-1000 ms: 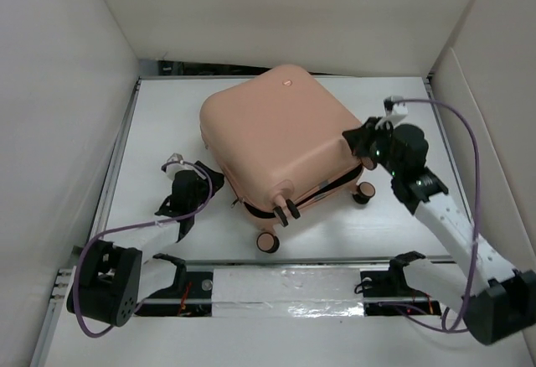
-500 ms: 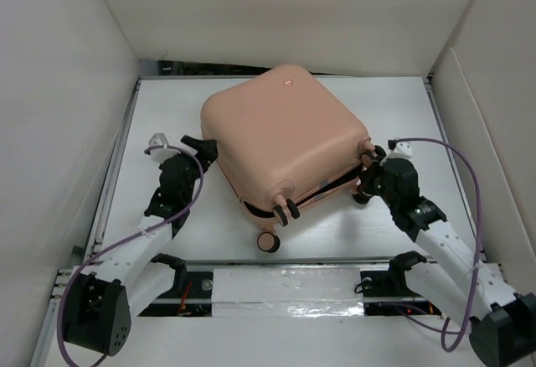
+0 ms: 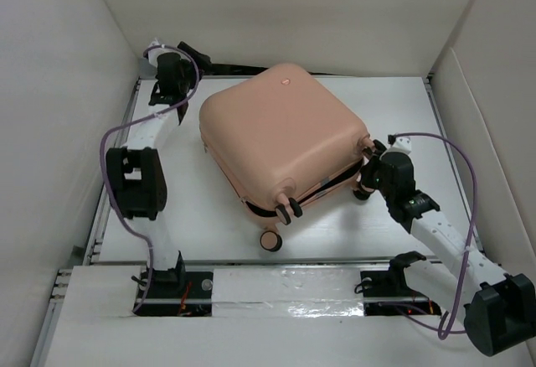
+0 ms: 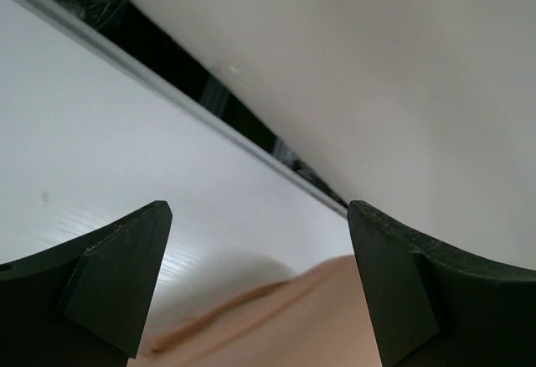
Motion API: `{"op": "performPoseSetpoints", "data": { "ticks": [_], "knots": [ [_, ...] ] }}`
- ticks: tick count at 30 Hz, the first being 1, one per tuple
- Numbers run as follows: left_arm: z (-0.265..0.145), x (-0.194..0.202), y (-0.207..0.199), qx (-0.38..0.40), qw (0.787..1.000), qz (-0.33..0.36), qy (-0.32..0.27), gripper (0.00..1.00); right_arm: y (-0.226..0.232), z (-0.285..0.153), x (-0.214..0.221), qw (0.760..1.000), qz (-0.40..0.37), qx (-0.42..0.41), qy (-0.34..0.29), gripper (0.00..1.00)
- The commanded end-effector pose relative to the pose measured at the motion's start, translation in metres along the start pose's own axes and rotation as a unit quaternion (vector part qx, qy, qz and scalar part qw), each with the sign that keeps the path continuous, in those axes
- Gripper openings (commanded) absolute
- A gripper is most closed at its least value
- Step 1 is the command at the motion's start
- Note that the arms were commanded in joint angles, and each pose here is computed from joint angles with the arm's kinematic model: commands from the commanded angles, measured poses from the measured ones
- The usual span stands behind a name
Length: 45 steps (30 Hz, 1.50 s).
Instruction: Pack the luggage
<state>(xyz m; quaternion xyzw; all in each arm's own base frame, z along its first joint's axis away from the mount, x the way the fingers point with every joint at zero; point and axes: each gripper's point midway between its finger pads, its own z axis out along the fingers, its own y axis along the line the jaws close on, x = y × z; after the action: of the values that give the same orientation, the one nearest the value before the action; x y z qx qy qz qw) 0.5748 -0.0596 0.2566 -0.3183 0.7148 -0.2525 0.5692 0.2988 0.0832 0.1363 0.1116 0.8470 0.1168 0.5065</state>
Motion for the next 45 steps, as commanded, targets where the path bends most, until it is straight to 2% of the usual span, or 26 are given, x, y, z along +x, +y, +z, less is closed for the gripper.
{"op": "performPoseSetpoints", "data": {
  "ticks": [1, 2, 3, 5, 10, 13, 14, 15, 17, 18, 20, 21, 23, 24, 25, 26, 28, 29, 30, 31, 33, 35, 38, 42, 44, 45],
  "knots": [
    [0.020, 0.006, 0.033, -0.023, 0.997, 0.034, 0.065, 0.85, 0.018, 0.004, -0.022, 0.999, 0.007, -0.033, -0.032, 0.20],
    [0.035, 0.023, 0.054, -0.030, 0.995, 0.036, 0.091, 0.84, 0.020, 0.004, -0.024, 0.999, 0.008, -0.037, -0.033, 0.20],
    [0.045, 0.013, 0.045, -0.015, 0.995, 0.040, 0.090, 0.83, 0.021, 0.004, -0.025, 0.999, 0.007, -0.039, -0.034, 0.22],
    [0.060, 0.044, 0.068, -0.033, 0.986, 0.059, 0.150, 0.82, 0.025, 0.008, -0.030, 0.998, 0.002, -0.047, -0.044, 0.24],
    [0.055, 0.079, 0.054, -0.002, 0.977, 0.104, 0.185, 0.81, 0.037, 0.021, -0.046, 0.997, 0.004, -0.060, -0.052, 0.25],
    [0.034, 0.084, 0.049, 0.016, 0.982, 0.090, 0.168, 0.81, 0.059, 0.034, -0.062, 0.995, 0.003, -0.091, -0.052, 0.25],
    [0.024, 0.064, 0.035, 0.037, 0.987, 0.081, 0.137, 0.81, 0.065, 0.038, -0.065, 0.994, 0.003, -0.099, -0.049, 0.26],
    [0.008, 0.089, 0.061, 0.011, 0.986, 0.047, 0.156, 0.81, 0.071, 0.047, -0.060, 0.994, -0.002, -0.107, -0.031, 0.26],
    [-0.011, 0.074, 0.049, 0.035, 0.993, 0.023, 0.114, 0.80, 0.097, 0.054, -0.078, 0.987, -0.004, -0.157, -0.043, 0.26],
    [-0.027, 0.096, 0.076, 0.005, 0.991, -0.004, 0.131, 0.80, 0.101, 0.070, -0.070, 0.986, -0.004, -0.162, -0.028, 0.26],
    [-0.045, 0.095, 0.067, 0.034, 0.994, -0.017, 0.105, 0.80, 0.122, 0.083, -0.085, 0.982, -0.010, -0.188, -0.026, 0.26],
    [-0.062, 0.123, 0.083, 0.017, 0.991, -0.022, 0.128, 0.80, 0.131, 0.088, -0.084, 0.978, -0.016, -0.206, -0.012, 0.26],
    [-0.080, 0.124, 0.080, 0.020, 0.993, -0.023, 0.113, 0.80, 0.144, 0.111, -0.069, 0.975, -0.023, -0.221, 0.022, 0.26],
    [-0.091, 0.128, 0.084, 0.015, 0.993, -0.020, 0.111, 0.80, 0.164, 0.112, -0.084, 0.969, -0.026, -0.246, 0.015, 0.26],
    [-0.107, 0.147, 0.105, -0.014, 0.993, -0.014, 0.115, 0.80, 0.166, 0.129, -0.073, 0.968, -0.028, -0.247, 0.036, 0.27],
    [-0.120, 0.136, 0.096, -0.001, 0.996, -0.012, 0.094, 0.80, 0.177, 0.133, -0.069, 0.964, -0.032, -0.258, 0.049, 0.29],
    [-0.144, 0.147, 0.121, -0.032, 0.996, -0.008, 0.088, 0.79, 0.219, 0.135, -0.095, 0.951, -0.052, -0.302, 0.042, 0.33],
    [-0.156, 0.136, 0.113, -0.017, 0.997, -0.011, 0.071, 0.79, 0.222, 0.152, -0.072, 0.949, -0.057, -0.298, 0.084, 0.34],
    [-0.169, 0.144, 0.128, -0.029, 0.997, -0.009, 0.076, 0.79, 0.236, 0.153, -0.074, 0.944, -0.063, -0.312, 0.092, 0.38],
    [-0.176, 0.142, 0.130, -0.027, 0.997, -0.008, 0.070, 0.79, 0.266, 0.146, -0.104, 0.935, -0.082, -0.339, 0.066, 0.41],
    [-0.193, 0.139, 0.132, -0.019, 0.998, -0.008, 0.063, 0.79, 0.276, 0.157, -0.097, 0.931, -0.090, -0.341, 0.092, 0.46],
    [-0.204, 0.135, 0.132, -0.020, 0.998, 0.002, 0.060, 0.78, 0.292, 0.149, -0.128, 0.928, -0.088, -0.356, 0.065, 0.53],
    [-0.218, 0.132, 0.132, -0.010, 0.998, 0.013, 0.055, 0.79, 0.293, 0.137, -0.161, 0.925, -0.087, -0.368, 0.040, 0.67],
    [-0.234, 0.139, 0.131, 0.008, 0.998, 0.013, 0.065, 0.78, 0.264, 0.113, -0.199, 0.927, -0.101, -0.360, 0.008, 0.87],
    [-0.241, 0.142, 0.133, 0.013, 0.997, 0.011, 0.069, 0.76, 0.253, 0.075, -0.232, 0.925, -0.117, -0.359, -0.042, 0.91],
    [-0.242, 0.143, 0.134, 0.015, 0.997, 0.010, 0.070, 0.74, 0.234, 0.077, -0.210, 0.933, -0.115, -0.341, -0.022, 0.92]
  ]
}}
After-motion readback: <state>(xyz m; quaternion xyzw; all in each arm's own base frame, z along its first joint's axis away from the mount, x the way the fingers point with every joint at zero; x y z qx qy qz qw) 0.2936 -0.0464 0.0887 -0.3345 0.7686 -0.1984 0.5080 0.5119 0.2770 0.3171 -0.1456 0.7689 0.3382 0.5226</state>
